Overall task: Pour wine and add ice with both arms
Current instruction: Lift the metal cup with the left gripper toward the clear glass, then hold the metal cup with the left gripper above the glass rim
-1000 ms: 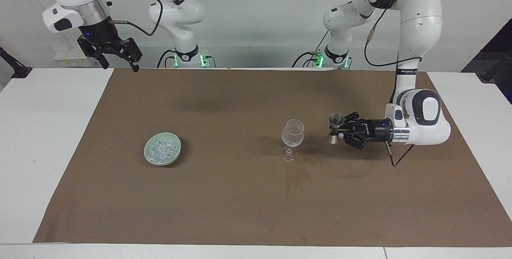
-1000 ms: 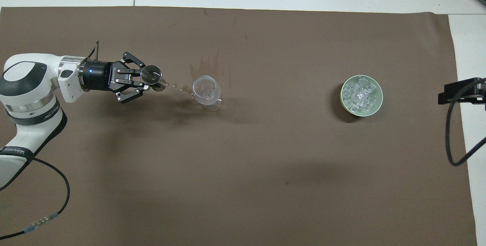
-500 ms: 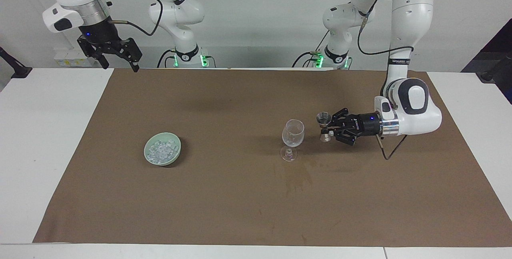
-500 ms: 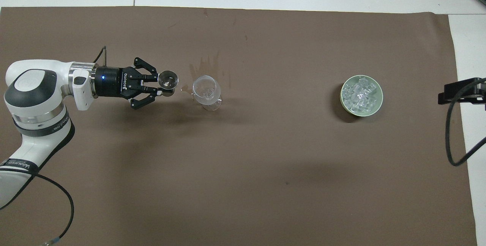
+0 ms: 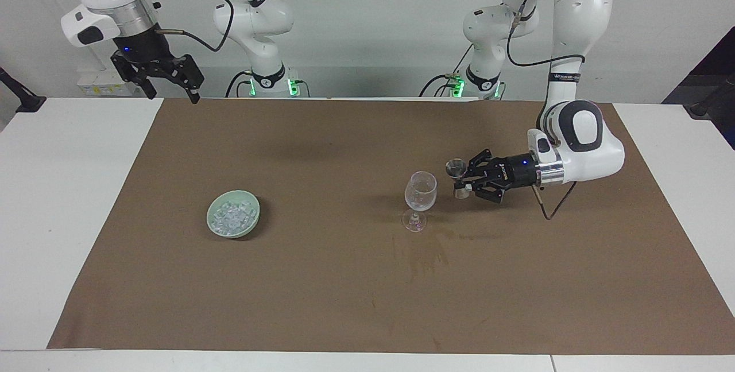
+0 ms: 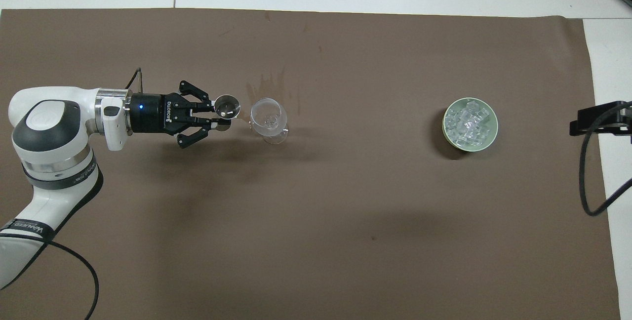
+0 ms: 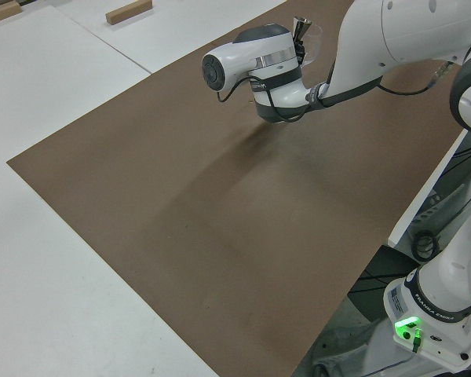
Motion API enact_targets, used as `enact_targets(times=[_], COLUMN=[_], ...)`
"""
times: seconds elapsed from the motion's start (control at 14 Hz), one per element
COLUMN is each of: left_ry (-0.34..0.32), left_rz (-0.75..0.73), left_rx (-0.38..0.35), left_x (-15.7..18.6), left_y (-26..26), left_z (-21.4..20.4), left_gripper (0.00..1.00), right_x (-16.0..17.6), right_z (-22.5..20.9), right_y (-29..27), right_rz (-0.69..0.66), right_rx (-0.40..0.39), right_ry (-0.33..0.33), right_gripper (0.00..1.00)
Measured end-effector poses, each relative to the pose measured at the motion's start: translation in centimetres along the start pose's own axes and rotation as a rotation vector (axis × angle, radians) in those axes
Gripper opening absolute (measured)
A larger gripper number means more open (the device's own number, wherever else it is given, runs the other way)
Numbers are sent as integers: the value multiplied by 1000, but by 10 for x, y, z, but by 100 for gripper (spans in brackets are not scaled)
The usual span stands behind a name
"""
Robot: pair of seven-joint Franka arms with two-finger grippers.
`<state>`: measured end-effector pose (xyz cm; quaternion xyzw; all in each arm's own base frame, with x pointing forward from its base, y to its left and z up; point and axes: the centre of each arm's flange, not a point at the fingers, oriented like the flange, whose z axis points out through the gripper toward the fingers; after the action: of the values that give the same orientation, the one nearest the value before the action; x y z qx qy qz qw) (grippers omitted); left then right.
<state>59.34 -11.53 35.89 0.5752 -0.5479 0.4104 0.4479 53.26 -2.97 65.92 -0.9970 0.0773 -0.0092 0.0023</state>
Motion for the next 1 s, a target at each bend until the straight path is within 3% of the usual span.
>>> enact_targets(times=[1.0], left_ry=[-83], left_rz=[-36], left_rx=[82], left_x=[38], left_y=[2], left_z=[6], left_gripper=[23], right_x=[0], right_z=[0], right_y=[0], right_rz=[0], right_rx=[0], right_ry=[0], right_gripper=[100])
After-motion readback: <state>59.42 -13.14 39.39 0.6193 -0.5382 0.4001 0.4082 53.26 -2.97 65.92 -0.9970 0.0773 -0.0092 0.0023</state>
